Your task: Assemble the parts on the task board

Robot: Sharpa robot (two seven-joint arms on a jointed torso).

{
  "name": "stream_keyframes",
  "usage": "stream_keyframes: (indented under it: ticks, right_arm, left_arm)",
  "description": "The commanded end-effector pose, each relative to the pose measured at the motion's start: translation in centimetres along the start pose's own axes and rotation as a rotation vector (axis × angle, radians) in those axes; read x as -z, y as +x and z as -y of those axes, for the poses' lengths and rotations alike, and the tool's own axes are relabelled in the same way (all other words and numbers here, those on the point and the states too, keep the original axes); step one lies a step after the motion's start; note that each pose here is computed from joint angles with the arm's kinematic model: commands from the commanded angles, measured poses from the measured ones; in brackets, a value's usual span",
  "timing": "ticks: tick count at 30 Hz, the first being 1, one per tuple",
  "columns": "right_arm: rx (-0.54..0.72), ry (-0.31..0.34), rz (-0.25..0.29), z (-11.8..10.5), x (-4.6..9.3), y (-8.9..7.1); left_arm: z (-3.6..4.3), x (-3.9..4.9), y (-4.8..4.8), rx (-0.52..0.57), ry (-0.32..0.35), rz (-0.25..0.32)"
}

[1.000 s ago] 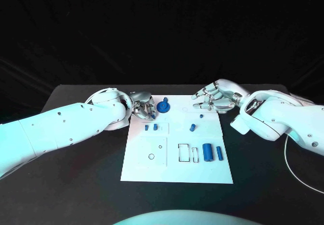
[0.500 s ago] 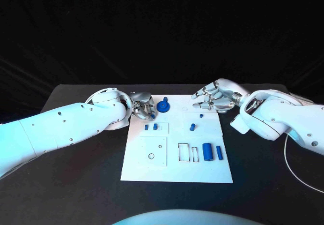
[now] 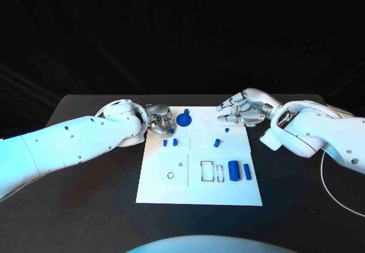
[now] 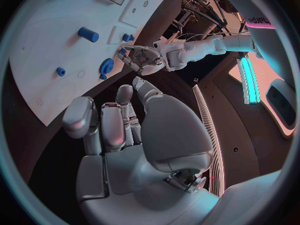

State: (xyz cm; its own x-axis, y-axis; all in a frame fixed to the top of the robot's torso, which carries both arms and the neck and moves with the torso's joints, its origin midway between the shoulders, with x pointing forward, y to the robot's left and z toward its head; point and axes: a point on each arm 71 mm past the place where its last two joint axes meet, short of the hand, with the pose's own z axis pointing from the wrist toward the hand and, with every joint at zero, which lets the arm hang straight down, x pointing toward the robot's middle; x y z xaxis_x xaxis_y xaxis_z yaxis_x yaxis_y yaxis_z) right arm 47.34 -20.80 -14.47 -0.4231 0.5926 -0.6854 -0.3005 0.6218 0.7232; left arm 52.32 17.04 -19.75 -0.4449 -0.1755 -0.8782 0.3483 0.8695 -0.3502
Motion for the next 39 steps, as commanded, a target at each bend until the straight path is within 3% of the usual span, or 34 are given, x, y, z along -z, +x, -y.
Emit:
stream_keyframes:
  ticks: [1, 9, 12, 16, 20, 23, 26, 30, 39]
  right_arm:
    - [0.005, 0.003, -0.004, 0.2, 0.0, -0.1]
    - [0.104, 0.043, 0.006, 1.4, 0.0, -0.8]
    - [0.243, 0.052, 0.01, 1.9, 0.0, -1.3]
    - [0.43, 0.057, 0.001, 2.4, -0.1, -1.6]
    - [0.624, 0.059, -0.017, 2.4, -0.3, -1.4]
    - [0.745, 0.065, -0.035, 2.5, -0.7, -1.1]
    - [0.824, 0.071, -0.051, 2.6, -0.9, -0.5]
    - [0.885, 0.074, -0.066, 2.7, -1.2, 0.1]
    - [0.92, 0.052, -0.093, 2.6, -2.1, 1.7]
  left_arm:
    - [-0.1, 0.11, -0.05, -0.004, -0.003, 0.002]
    - [-1.18, 0.94, -0.34, 0.037, -0.013, 0.006]
    - [-1.76, 1.65, -0.82, 0.127, 0.017, 0.04]
    - [-2.25, 2.63, -2.02, 0.326, 0.097, 0.168]
    - [-2.96, 3.7, -3.09, 0.671, 0.146, 0.312]
    - [-3.48, 4.44, -3.42, 0.918, 0.16, 0.387]
    - [-3.75, 5.01, -3.41, 1.092, 0.163, 0.42]
    - [-3.92, 5.57, -3.15, 1.245, 0.157, 0.432]
    - [-3.91, 6.15, -2.85, 1.364, 0.162, 0.436]
